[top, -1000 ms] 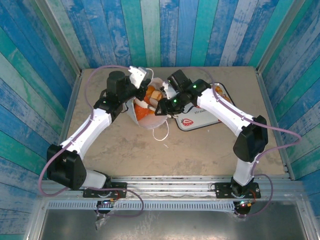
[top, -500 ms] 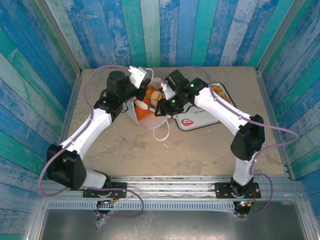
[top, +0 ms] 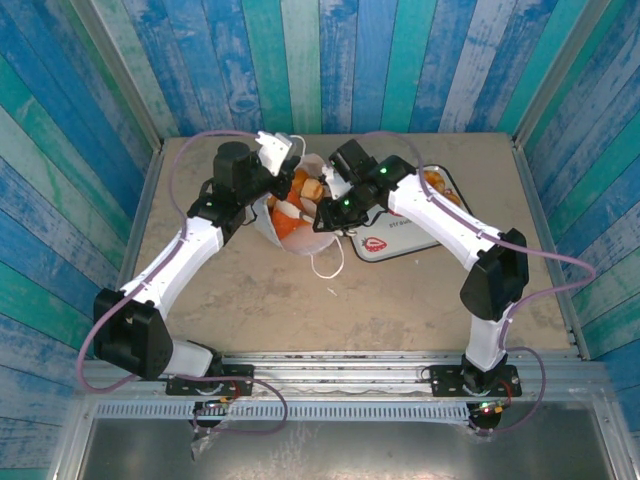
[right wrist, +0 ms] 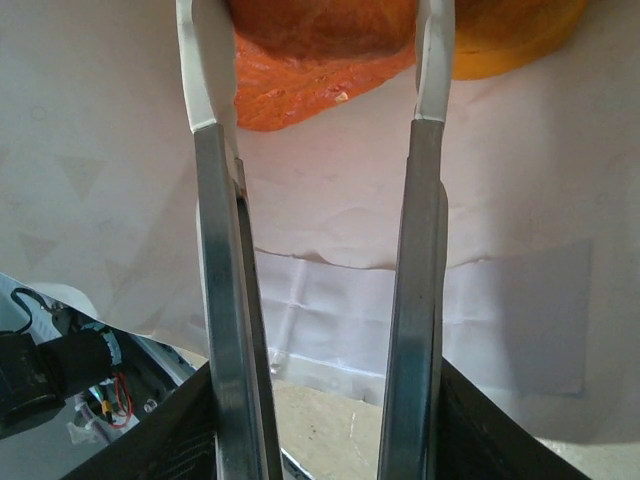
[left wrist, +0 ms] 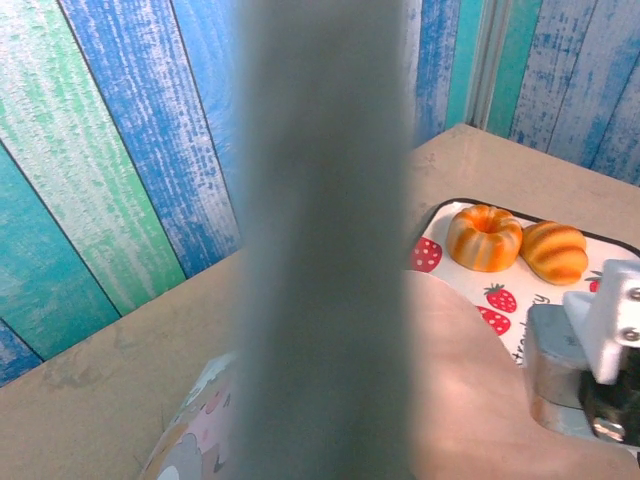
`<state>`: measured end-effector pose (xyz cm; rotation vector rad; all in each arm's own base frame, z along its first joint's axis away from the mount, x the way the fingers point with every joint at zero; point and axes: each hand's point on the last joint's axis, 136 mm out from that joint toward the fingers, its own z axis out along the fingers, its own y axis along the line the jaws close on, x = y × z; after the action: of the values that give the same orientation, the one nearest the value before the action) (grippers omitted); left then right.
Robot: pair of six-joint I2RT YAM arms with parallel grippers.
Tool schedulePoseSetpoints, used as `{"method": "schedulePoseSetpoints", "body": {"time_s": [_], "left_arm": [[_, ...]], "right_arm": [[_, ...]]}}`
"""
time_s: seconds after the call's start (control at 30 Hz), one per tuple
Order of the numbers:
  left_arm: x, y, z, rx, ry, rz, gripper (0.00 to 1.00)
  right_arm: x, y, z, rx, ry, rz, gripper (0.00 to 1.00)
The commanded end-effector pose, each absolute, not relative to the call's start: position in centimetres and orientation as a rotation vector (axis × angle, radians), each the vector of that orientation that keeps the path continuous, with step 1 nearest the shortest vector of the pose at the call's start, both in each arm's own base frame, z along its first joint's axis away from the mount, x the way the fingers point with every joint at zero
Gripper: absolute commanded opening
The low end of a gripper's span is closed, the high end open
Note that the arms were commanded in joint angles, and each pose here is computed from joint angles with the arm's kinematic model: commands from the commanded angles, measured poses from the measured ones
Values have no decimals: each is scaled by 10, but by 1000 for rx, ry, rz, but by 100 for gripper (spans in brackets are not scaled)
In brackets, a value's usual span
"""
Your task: Take the fake bread out of the paper bag
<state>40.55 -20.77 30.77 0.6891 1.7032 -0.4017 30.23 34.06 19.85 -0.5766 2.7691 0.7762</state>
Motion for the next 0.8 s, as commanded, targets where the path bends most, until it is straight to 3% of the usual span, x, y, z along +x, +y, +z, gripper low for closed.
{"method": "schedulePoseSetpoints", "body": {"time_s": [0.0,0.77], "left_arm": [[414,-201,329,611,1640,-364,0],[435,-190,323,479,1701,-327,0]], "right_arm": [[299,333,230,-578,2693,760,47],[280,290,291,-537,2549,785,47]]}}
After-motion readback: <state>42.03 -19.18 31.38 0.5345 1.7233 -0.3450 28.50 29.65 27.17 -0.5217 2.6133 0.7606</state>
